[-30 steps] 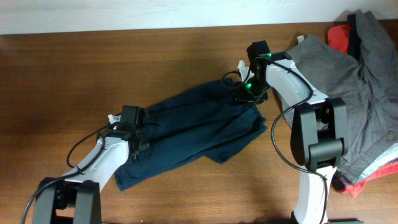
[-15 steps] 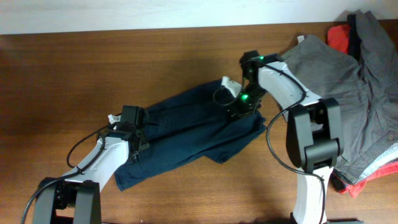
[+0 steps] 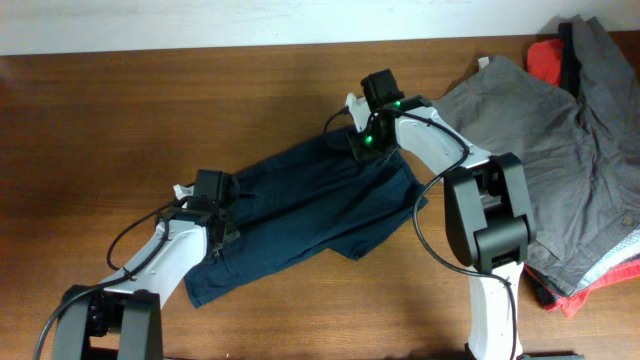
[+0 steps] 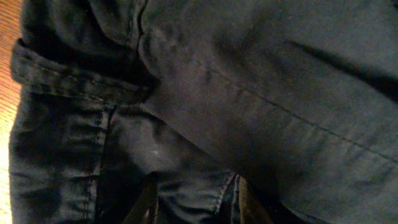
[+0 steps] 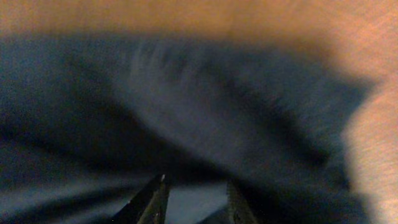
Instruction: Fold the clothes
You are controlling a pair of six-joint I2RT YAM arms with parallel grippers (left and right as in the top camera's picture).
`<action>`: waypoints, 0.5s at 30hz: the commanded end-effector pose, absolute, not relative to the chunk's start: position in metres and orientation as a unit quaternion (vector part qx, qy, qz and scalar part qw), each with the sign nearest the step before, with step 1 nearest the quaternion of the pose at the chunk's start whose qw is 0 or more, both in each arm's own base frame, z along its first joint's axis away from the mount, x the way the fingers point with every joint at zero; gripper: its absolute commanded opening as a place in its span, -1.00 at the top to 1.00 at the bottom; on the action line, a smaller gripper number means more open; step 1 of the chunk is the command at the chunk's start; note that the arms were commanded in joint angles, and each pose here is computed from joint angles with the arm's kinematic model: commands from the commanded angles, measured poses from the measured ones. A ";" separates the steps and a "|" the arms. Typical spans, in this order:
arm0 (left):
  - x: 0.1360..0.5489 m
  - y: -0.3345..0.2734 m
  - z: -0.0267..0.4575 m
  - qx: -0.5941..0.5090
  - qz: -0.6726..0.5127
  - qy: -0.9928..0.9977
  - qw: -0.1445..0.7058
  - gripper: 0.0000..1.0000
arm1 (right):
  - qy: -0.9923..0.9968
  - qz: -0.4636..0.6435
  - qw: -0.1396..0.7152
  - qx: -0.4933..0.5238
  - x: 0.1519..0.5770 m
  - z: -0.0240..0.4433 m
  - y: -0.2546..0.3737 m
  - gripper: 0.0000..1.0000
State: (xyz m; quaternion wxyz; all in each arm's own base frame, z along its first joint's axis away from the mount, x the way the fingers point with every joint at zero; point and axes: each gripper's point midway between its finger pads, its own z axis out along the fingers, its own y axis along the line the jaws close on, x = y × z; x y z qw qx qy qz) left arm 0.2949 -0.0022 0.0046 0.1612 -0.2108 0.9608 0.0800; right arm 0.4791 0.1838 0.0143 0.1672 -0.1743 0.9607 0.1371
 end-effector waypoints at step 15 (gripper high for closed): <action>0.283 0.007 -0.004 -0.206 0.108 0.962 0.141 -0.11 | 0.973 0.088 0.162 -0.141 0.465 0.112 0.136 0.06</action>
